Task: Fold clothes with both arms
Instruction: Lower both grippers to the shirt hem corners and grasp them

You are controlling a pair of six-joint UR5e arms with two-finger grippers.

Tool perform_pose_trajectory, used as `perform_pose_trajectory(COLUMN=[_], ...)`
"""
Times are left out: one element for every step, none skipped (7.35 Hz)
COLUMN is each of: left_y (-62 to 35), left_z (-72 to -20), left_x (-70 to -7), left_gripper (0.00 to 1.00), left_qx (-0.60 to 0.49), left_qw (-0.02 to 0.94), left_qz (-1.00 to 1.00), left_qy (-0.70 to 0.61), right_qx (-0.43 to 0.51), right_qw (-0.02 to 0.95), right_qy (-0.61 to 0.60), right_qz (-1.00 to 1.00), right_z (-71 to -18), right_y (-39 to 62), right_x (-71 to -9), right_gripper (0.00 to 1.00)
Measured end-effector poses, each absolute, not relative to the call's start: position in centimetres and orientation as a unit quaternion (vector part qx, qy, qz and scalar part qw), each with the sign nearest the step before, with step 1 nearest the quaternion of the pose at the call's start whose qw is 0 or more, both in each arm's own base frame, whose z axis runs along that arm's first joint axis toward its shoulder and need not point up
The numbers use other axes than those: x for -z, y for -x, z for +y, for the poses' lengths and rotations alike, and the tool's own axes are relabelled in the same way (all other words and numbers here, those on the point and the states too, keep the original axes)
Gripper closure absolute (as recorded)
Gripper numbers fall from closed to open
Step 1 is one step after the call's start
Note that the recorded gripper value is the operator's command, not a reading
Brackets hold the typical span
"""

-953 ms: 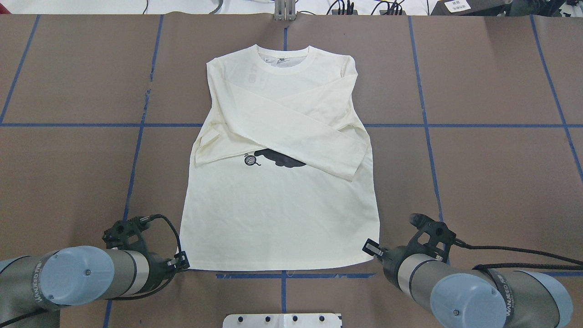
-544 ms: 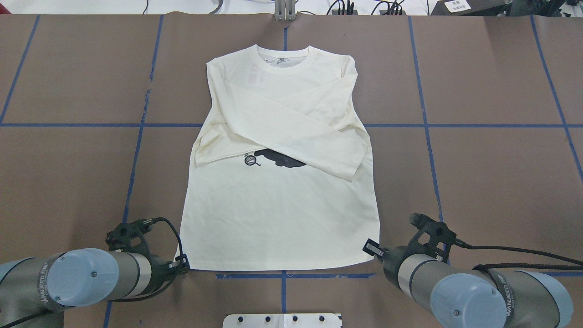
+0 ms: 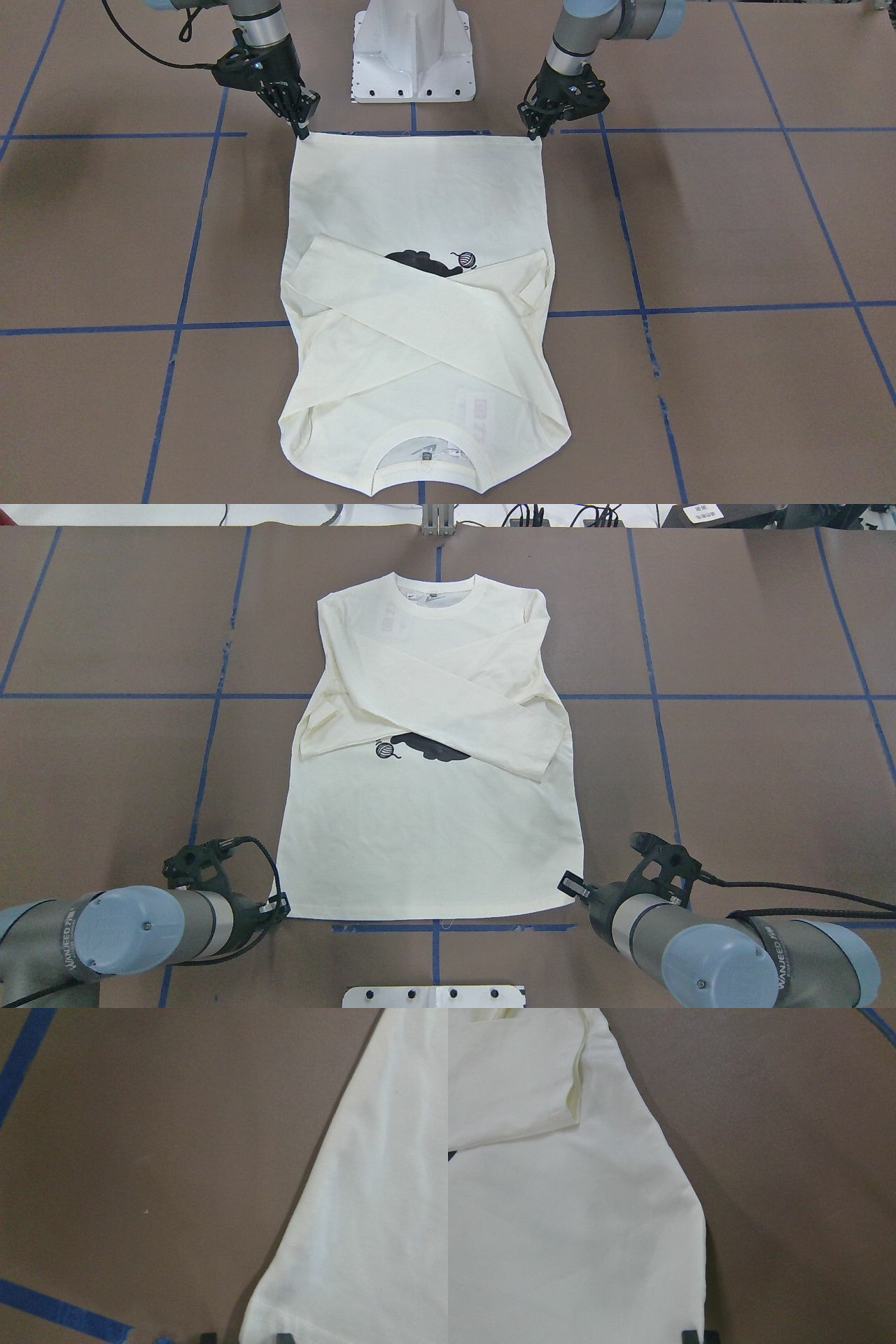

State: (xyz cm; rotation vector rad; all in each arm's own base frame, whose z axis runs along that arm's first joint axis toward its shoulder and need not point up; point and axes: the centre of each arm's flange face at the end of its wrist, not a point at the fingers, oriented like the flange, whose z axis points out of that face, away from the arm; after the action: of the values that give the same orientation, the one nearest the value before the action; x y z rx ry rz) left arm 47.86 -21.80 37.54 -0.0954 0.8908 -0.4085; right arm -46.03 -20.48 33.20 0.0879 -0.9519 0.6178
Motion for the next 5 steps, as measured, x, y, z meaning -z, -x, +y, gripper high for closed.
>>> perform_pose_trajectory(left_y=[-47.9,-47.9,-47.6,-46.9,-46.0], left_z=[-21.9,-22.1,-22.4,-22.5,-22.4], left_x=[-37.6,-37.3,-36.7,-35.4,-33.8], left_gripper=[1.00,1.00,1.00,1.00,1.00], left_qx=[0.199,0.201,0.203,0.204,0.204], left_qw=[0.884,0.885,0.884,0.879,0.871], left_qz=[0.422,0.418,0.420,0.431,0.445], left_qy=[0.042,0.038,0.036,0.035,0.035], right_qx=[-0.292,-0.293,-0.293,-0.293,-0.294], right_qw=[0.843,0.843,0.843,0.842,0.841], right_qy=[-0.042,-0.042,-0.042,-0.042,-0.042], right_qz=[-0.450,-0.450,-0.450,-0.450,-0.452], right_z=[-20.5,-20.5,-20.5,-20.5,-20.5], right_y=[46.0,46.0,46.0,45.9,45.7], right_x=[-33.3,-33.3,-33.3,-33.3,-33.0], right_gripper=[1.00,1.00,1.00,1.00,1.00])
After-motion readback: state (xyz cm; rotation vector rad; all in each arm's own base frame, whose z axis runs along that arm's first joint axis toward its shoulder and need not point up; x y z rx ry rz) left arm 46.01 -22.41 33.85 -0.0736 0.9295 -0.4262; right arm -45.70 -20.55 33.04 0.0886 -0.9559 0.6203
